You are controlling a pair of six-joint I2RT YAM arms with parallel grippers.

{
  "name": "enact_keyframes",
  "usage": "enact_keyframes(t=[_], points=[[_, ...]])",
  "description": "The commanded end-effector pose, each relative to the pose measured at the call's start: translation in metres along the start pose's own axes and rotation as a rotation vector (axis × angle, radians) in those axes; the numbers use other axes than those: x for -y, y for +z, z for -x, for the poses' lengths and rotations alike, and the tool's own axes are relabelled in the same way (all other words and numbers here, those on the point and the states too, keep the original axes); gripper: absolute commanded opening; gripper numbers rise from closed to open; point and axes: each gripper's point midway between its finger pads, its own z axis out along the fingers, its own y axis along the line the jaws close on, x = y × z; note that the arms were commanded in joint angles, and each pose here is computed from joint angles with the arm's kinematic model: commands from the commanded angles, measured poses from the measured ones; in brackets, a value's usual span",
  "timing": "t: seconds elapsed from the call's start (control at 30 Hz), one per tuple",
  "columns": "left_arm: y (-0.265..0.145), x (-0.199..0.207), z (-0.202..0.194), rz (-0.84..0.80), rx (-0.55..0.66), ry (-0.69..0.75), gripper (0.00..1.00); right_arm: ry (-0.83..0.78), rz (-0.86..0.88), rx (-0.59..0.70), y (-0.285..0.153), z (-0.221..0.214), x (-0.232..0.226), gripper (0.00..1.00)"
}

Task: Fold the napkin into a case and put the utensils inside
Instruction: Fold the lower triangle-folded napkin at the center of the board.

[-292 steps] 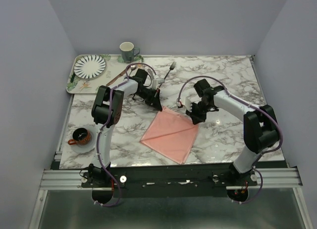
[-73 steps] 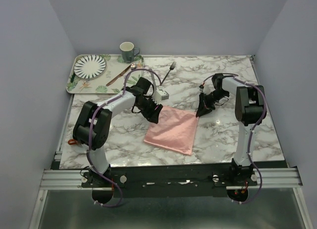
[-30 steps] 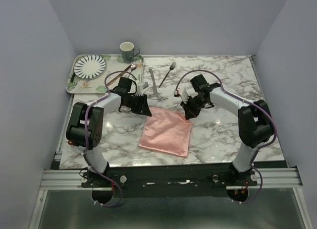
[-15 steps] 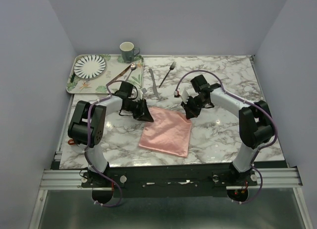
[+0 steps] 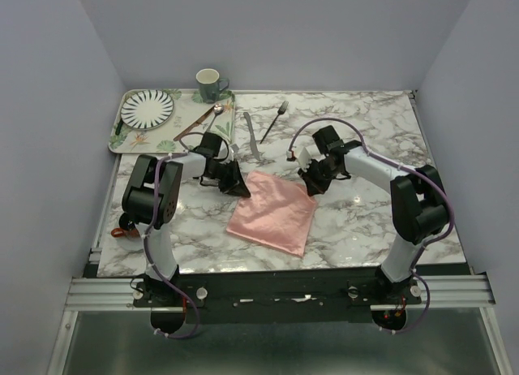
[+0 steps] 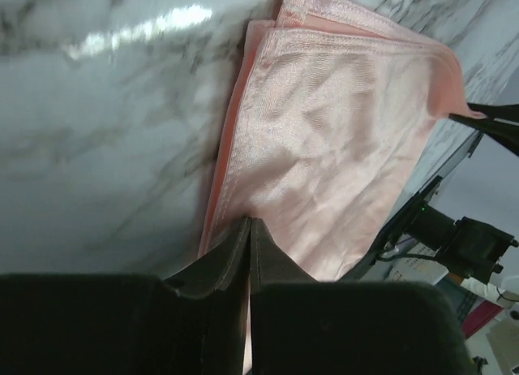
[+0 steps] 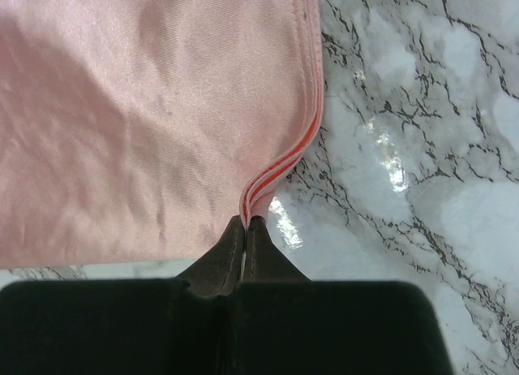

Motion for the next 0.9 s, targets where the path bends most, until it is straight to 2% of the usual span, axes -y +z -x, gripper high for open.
enact_keyframes(t=[0.0, 0.1, 0.2, 0.4, 0.5, 0.63, 0.87], points=[[0.010, -0.006, 0.045, 0.060, 0.089, 0.101, 0.13, 0.060, -0.111, -0.007, -0.002, -0.001, 0.023, 0.01], [0.001, 0.004, 0.064, 0.052, 0.132, 0.158, 0.13, 0.119, -0.129, 0.002, -0.005, -0.002, 0.036, 0.01], [-0.011, 0.020, 0.062, 0.017, 0.146, 0.185, 0.14, 0.120, -0.119, 0.026, -0.010, 0.002, 0.035, 0.01], [-0.016, 0.035, 0.023, -0.080, 0.089, -0.034, 0.13, 0.122, -0.062, 0.080, -0.019, 0.016, 0.021, 0.01], [-0.015, 0.042, 0.012, -0.097, 0.085, -0.046, 0.13, 0.123, -0.046, 0.082, -0.019, 0.016, 0.018, 0.01], [-0.005, 0.036, -0.001, -0.080, 0.052, -0.068, 0.13, 0.103, -0.013, 0.090, -0.018, 0.019, 0.010, 0.01], [0.019, -0.002, -0.007, 0.029, 0.017, -0.146, 0.04, 0.019, 0.017, 0.123, -0.022, 0.026, -0.004, 0.01]])
